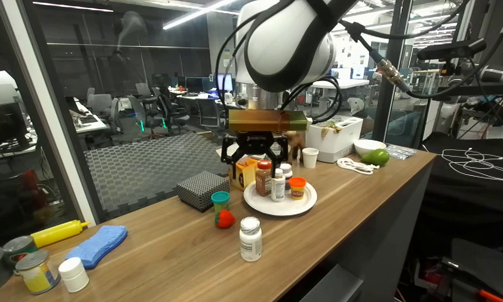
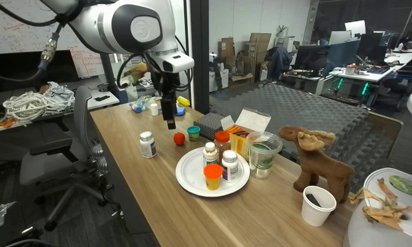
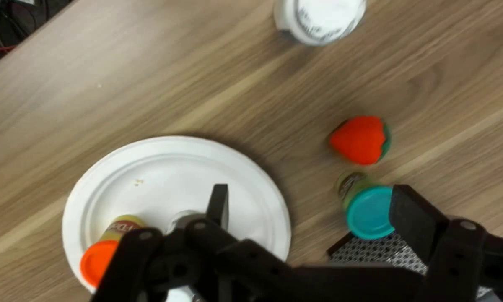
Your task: Pick up all the objects surrounding the white plate and arrange them on the plate, then pick up the cups and put them together
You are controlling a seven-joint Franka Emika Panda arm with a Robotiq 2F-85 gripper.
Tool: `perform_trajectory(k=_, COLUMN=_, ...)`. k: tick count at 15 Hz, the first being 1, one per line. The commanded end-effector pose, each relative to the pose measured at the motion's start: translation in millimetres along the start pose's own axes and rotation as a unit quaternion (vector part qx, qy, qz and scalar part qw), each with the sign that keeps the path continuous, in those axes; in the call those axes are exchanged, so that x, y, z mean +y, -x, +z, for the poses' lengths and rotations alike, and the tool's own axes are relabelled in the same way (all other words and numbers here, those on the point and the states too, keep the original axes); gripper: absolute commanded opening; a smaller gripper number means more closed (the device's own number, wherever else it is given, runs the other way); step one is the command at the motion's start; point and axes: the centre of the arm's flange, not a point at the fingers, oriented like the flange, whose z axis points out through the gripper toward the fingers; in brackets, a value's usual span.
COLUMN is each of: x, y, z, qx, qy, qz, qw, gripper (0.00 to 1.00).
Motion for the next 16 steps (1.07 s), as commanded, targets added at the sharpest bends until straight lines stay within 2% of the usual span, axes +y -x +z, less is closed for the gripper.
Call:
perform_trajectory(k=1, x=-27, y=38, z=-7, qx=-0.026, qy=-0.012, qz=-0.069, qw=0.9972, gripper=1.0)
perform_trajectory(k=4, x=-43, y=54, z=12, qx=-0.05, qy=-0.003, qz=-0.102, qw=0.9935, gripper=1.0)
perform_trajectory(k=8, x=-40, y=65, z=40, qx=-0.086, qy=0.02, qz=-0.139, qw=0.9864, gripper=1.0)
perform_trajectory(k=14, x=-37, y=68, z=61, qx=-0.106, qy=0.036, qz=-0.164, qw=0.9801, gripper=1.0)
perform_trajectory(k=15, x=-36, y=68, z=60, qx=-0.104, qy=0.035, qz=-0.166, qw=0.98, gripper=0.75)
perform_trajectory(k=16, x=-36, y=68, z=59, qx=-0.102, qy=0.034, qz=-0.166, qw=0.9801, gripper=0.74)
